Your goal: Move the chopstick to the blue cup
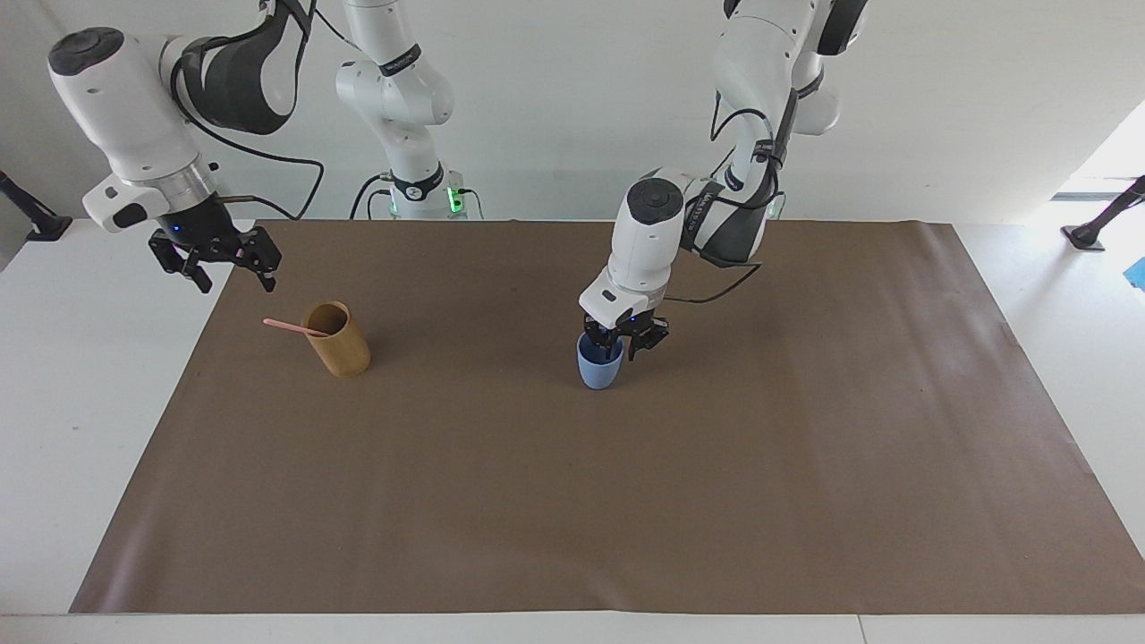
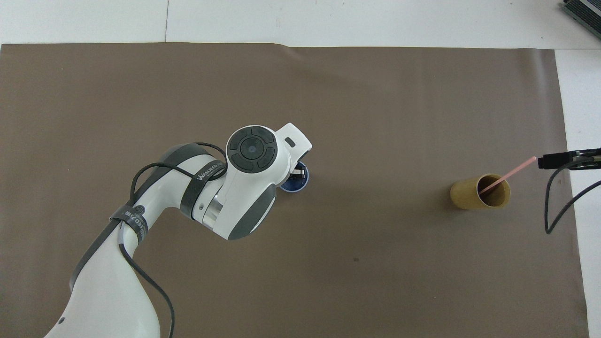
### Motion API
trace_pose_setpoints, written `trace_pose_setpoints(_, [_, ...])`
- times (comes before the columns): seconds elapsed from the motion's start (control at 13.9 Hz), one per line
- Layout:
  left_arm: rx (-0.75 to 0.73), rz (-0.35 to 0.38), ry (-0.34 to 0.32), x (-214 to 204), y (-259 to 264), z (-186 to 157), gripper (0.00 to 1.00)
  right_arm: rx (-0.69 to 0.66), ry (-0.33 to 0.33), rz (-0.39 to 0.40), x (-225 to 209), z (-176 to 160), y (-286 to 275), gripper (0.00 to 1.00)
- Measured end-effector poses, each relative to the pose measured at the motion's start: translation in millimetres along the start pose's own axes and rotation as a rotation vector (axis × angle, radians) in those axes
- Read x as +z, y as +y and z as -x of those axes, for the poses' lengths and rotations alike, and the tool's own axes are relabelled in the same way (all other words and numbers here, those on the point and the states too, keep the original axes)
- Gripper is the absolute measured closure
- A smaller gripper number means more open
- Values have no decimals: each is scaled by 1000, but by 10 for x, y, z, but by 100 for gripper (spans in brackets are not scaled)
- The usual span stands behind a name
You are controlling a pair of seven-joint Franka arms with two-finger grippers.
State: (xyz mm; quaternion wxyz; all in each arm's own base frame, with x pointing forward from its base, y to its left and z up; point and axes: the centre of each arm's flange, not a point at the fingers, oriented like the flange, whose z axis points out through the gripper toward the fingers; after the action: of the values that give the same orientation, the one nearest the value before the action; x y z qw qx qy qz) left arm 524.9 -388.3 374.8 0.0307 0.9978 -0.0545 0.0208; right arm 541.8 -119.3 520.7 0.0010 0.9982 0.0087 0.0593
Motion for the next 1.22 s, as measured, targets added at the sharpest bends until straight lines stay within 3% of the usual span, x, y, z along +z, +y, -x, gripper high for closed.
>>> trace_pose_setpoints(0.14, [-25,-3,18,-139,-146,-104,24,19,55,-49,183,-37,-27,4])
trace_pose_setpoints(0.29, [-65,-7,36,-367,-412,-222,3,32,67,-70,309,-66,-14,8])
trace_pose_setpoints(0.5, [-63,-20,40,-751,-887,-324,0,18,62,-76,353,-42,72,37])
trace_pose_setpoints(0.57, [-40,-28,33,-892,-1099,-345,0,14,59,-80,375,-25,83,39])
trace_pose_setpoints(0.72, [1,-43,17,-1148,-1552,-370,0,19,55,-92,406,-9,71,58])
trace_pose_setpoints(0.93, [57,-56,-1,-1439,-2221,-374,0,22,52,-97,419,4,65,63])
trace_pose_setpoints(1.22, [133,-63,-22,-1596,-2988,-368,0,35,39,-128,433,26,40,81])
